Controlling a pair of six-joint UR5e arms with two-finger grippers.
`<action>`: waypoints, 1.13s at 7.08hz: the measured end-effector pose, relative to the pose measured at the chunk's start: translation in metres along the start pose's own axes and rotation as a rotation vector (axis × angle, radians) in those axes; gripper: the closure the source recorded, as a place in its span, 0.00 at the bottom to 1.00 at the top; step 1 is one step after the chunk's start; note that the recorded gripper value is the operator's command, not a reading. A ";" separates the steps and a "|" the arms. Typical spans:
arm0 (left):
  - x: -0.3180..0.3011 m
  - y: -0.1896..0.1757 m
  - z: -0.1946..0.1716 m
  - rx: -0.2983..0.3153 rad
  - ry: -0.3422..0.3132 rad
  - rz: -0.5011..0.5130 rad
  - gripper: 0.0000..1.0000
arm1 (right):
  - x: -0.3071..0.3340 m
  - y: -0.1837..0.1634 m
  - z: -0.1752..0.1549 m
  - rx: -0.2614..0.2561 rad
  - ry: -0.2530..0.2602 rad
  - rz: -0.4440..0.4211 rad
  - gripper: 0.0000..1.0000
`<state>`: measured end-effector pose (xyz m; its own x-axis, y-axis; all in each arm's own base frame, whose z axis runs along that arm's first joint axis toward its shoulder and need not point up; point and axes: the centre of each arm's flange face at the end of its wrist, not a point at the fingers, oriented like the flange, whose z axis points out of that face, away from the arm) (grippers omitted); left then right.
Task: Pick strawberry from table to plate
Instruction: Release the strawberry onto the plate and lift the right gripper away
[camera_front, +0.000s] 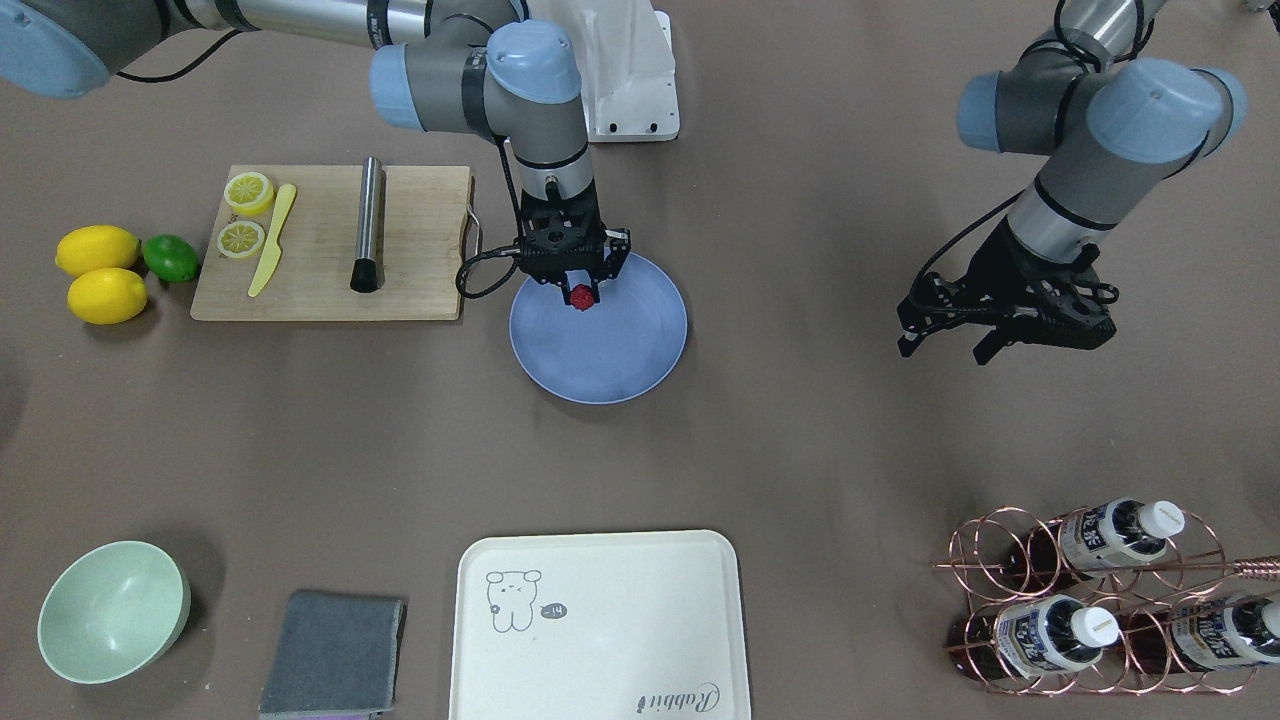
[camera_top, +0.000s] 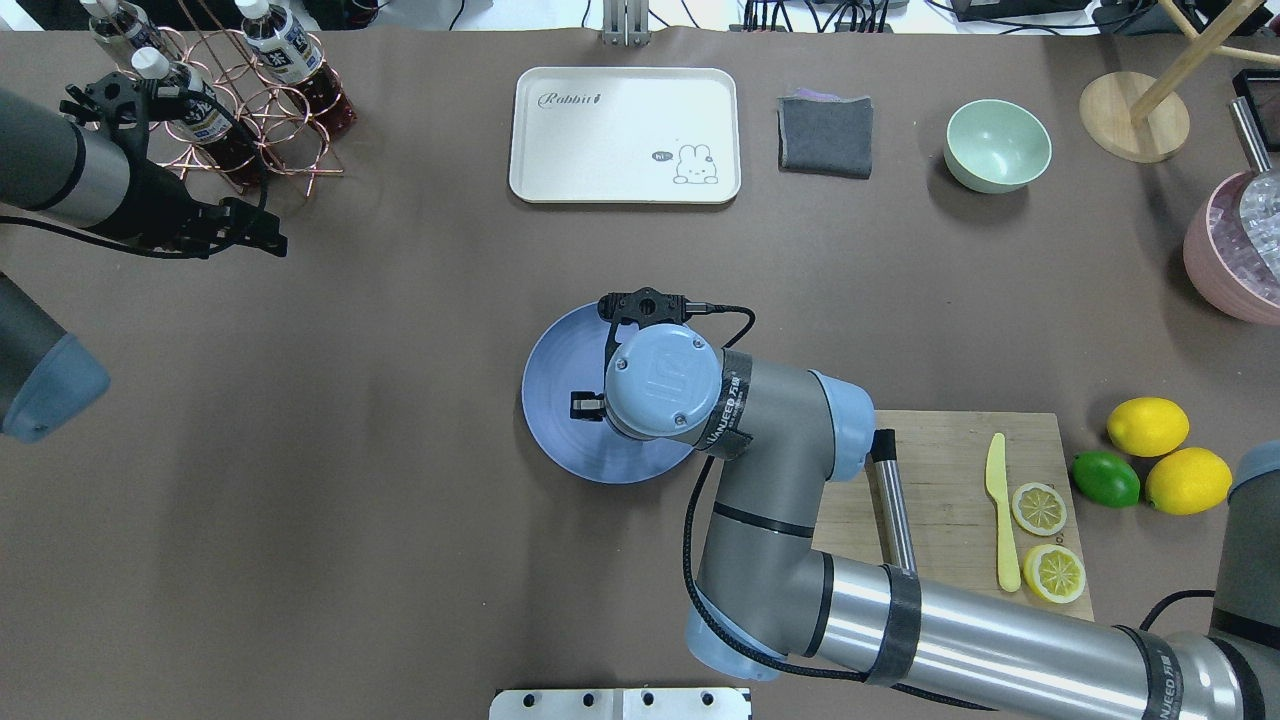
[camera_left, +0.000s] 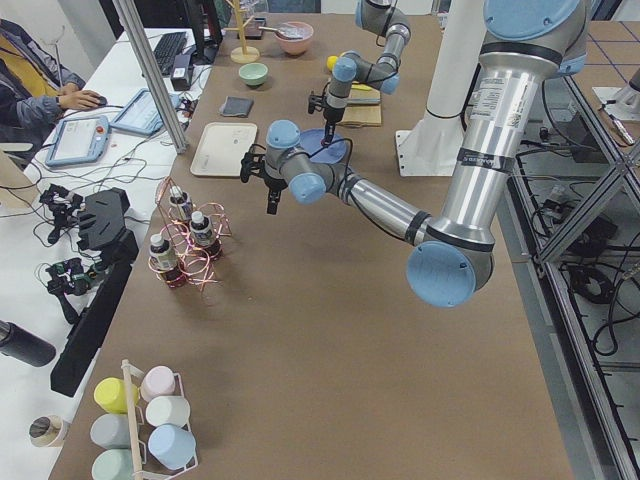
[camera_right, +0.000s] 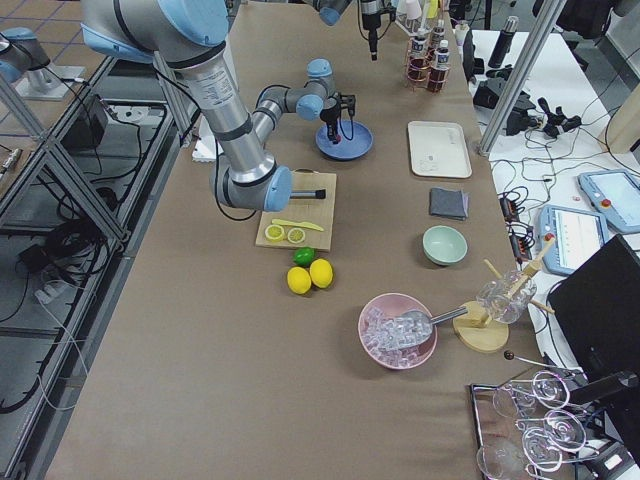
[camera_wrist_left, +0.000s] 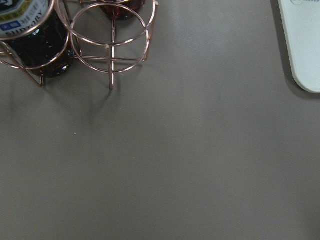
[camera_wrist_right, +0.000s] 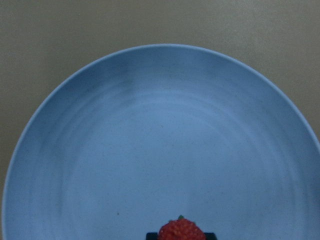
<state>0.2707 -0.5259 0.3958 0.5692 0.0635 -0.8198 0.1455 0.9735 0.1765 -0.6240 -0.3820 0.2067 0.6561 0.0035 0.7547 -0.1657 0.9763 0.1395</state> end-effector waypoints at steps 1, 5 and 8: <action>-0.003 0.002 0.001 -0.002 -0.003 -0.003 0.03 | -0.001 0.000 0.007 0.003 -0.010 -0.001 0.01; -0.006 0.004 -0.004 -0.007 0.000 -0.011 0.03 | 0.014 -0.021 -0.016 0.006 -0.041 -0.004 0.00; -0.051 -0.004 -0.039 0.013 -0.003 -0.010 0.03 | 0.164 -0.095 -0.099 0.023 -0.004 -0.072 0.00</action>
<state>0.2096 -0.5240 0.4152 0.5700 0.0529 -0.8199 0.1615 0.9712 0.1749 -0.4283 -0.4527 0.2540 0.6640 -0.0673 0.7447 -0.1352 0.9687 0.2081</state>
